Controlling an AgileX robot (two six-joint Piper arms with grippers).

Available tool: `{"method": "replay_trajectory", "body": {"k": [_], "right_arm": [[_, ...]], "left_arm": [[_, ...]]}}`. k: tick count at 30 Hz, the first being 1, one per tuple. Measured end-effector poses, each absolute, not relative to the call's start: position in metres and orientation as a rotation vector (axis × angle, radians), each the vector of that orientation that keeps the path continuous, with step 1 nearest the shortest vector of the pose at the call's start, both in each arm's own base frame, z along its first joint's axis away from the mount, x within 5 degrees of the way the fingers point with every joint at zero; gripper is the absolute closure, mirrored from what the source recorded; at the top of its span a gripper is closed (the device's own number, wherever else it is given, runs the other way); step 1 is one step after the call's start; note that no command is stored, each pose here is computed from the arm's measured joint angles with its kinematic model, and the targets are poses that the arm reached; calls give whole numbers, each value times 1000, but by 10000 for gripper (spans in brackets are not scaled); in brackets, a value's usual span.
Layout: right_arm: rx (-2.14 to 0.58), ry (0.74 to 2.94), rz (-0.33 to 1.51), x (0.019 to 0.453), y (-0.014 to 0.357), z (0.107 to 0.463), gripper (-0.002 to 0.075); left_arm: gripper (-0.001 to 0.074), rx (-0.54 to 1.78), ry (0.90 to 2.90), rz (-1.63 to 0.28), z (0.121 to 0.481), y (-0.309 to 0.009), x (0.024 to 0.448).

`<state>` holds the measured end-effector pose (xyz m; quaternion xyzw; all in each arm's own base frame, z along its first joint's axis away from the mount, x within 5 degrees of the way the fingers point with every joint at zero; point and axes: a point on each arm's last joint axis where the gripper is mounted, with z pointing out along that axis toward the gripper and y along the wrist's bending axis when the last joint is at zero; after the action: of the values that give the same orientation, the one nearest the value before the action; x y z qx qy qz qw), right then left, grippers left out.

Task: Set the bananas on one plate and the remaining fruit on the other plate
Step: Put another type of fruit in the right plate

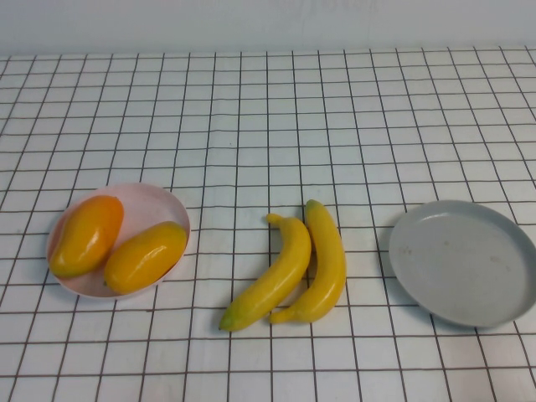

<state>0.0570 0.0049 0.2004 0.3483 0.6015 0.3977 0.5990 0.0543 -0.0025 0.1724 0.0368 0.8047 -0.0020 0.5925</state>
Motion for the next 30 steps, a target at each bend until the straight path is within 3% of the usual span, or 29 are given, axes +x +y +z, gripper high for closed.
{"method": "replay_trajectory", "body": {"k": [7,11,15,18,25,30], "right_arm": [[705,1511,928,56,14,218,741],[507,1899,794,70,28,260,741],[343,2327,533,102,26,303,741],[243,2506,436,136,25,325,741],[290,2694,675,228,42,310,741],[68,2865,737,277,70,289,741]], "left_arm": [[736,86,1871,-5,172,-3,54],[736,86,1871,-5,172,-3,54],[737,86,1871,-5,172,-3,54],[737,86,1871,-5,172,-3,54],[737,86,1873,-5,172,-3,54],[737,86,1873,-5,172,-3,54]]}}
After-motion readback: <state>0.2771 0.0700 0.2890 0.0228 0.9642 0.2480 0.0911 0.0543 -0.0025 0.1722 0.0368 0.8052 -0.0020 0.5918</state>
